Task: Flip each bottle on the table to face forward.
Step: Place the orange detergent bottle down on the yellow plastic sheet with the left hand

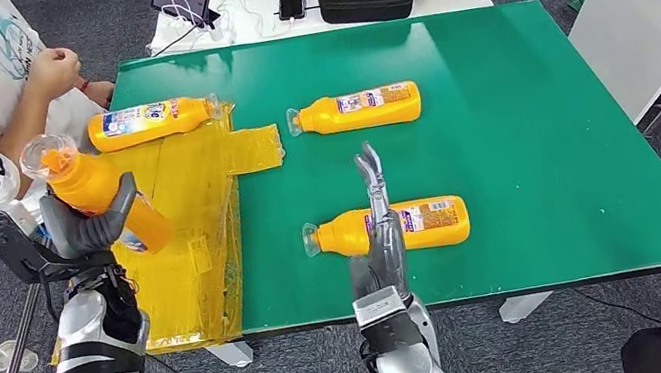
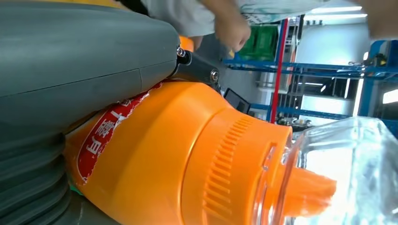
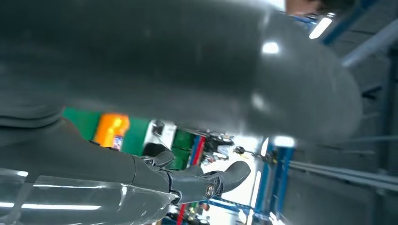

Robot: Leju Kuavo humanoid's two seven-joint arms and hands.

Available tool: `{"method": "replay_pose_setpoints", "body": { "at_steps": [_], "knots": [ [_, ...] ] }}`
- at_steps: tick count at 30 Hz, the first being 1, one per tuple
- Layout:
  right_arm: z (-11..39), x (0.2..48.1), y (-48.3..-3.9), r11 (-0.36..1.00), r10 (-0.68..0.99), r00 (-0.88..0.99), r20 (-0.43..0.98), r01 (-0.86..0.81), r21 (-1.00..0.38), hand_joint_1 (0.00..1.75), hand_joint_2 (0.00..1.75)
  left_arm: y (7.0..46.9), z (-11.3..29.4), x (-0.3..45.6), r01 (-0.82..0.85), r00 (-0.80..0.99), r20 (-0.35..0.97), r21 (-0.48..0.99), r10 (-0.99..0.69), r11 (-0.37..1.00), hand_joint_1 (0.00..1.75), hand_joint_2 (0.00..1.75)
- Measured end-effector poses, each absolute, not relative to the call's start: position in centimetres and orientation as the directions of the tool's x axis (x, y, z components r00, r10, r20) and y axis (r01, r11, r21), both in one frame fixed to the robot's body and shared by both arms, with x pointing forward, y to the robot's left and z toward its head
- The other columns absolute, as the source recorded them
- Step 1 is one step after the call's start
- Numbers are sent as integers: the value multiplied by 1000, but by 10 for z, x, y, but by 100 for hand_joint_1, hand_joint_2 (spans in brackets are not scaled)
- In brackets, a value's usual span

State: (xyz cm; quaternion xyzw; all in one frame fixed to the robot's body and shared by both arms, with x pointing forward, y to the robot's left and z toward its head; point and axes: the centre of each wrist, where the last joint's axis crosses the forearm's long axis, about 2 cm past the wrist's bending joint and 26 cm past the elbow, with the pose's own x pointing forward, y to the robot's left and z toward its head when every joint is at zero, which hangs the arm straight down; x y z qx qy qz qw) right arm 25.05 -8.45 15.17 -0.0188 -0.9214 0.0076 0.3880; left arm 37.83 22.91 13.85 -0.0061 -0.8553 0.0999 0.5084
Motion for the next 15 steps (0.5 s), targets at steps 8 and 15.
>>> {"method": "replay_pose_setpoints", "body": {
  "at_steps": [8, 15],
  "knots": [
    [175, 243, -88, 994, 19, -750, 662, 83, 65, 0, 0, 242, 151, 393, -283, -536, 827, 9, -166, 959, 175, 175],
    [181, 241, -89, 995, -12, -762, 648, 57, 86, 0, 0, 246, 152, 399, -325, -504, 789, 204, -351, 924, 175, 175]
  ]
}}
